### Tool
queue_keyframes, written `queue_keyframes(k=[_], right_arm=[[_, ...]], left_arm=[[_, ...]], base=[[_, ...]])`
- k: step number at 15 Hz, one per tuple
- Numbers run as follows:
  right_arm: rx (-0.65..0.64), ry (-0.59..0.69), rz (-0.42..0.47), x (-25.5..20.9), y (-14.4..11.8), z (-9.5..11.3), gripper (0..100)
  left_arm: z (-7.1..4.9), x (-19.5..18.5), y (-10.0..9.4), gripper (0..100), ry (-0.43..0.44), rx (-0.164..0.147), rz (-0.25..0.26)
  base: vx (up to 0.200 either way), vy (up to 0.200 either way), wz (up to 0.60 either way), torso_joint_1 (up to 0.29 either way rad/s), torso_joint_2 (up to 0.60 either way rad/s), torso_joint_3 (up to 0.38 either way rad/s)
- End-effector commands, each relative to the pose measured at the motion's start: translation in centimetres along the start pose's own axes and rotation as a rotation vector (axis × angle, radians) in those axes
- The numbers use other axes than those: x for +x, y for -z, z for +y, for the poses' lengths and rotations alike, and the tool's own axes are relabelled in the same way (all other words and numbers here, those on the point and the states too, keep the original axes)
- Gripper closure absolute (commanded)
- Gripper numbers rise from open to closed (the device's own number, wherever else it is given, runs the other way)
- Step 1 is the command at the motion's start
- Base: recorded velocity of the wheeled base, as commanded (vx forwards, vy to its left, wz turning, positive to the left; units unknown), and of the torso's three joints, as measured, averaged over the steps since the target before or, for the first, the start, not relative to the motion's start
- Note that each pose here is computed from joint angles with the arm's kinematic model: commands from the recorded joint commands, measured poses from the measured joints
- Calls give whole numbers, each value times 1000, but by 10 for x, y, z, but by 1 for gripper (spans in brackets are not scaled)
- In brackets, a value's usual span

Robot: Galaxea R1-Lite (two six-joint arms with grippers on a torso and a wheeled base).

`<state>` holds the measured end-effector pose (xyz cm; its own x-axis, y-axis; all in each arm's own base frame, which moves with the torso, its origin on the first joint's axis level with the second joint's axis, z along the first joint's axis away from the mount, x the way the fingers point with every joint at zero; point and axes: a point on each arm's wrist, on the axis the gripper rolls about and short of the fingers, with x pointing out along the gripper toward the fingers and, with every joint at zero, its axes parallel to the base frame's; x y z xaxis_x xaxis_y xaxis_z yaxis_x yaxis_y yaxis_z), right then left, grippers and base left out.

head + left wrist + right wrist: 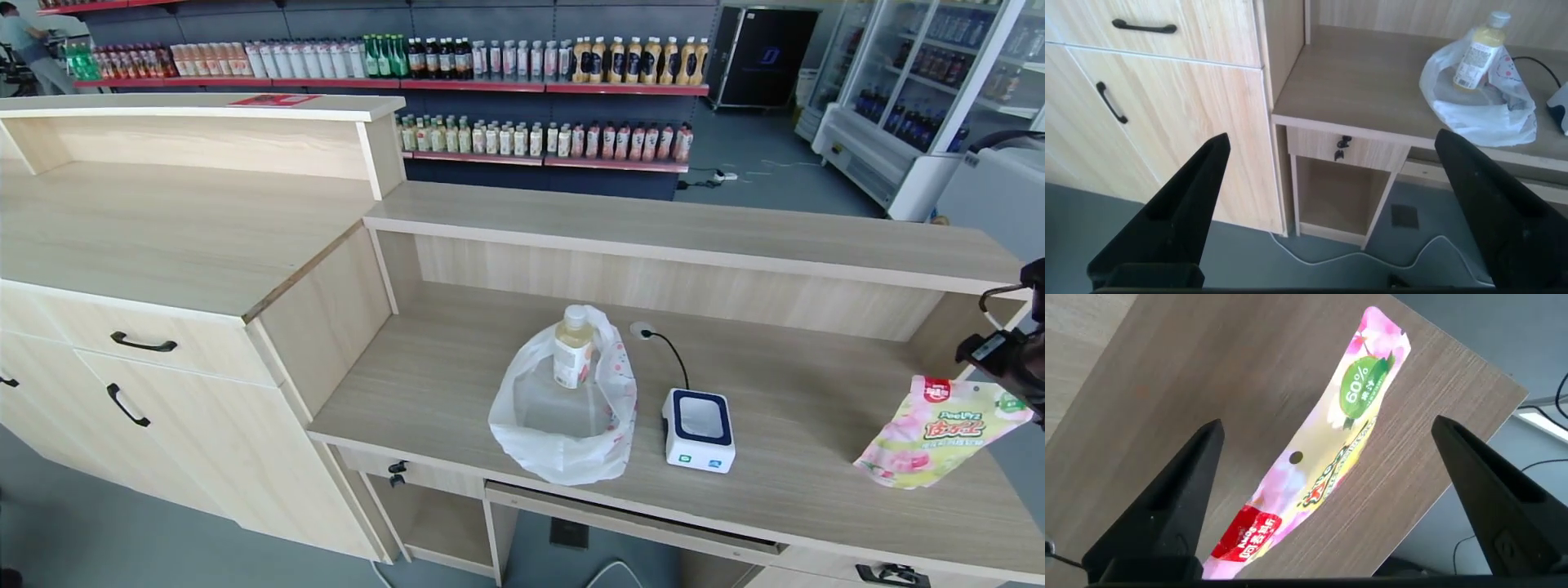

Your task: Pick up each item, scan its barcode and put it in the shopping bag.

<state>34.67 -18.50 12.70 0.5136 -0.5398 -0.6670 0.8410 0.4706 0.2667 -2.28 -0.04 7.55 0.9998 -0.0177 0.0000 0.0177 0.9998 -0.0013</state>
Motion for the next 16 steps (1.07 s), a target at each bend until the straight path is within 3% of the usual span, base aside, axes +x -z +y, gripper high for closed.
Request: queue_keyframes(k=[1,6,11,16], right_arm=[[-18,13,38,13,12,2,0],[-47,0,54,33,33,11,0],[-110,39,123,58,61,6,0],[-199,-33,28,74,73,6,0]], left_arm=[[0,0,0,0,-1,0,2],[0,0,0,0,-1,0,0],[0,0,0,0,-1,0,0],[0,0,0,0,-1,0,0]], base=[[0,0,0,0,0,0],[0,0,0,0,0,0],[0,0,0,0,0,0],[0,0,0,0,0,0]])
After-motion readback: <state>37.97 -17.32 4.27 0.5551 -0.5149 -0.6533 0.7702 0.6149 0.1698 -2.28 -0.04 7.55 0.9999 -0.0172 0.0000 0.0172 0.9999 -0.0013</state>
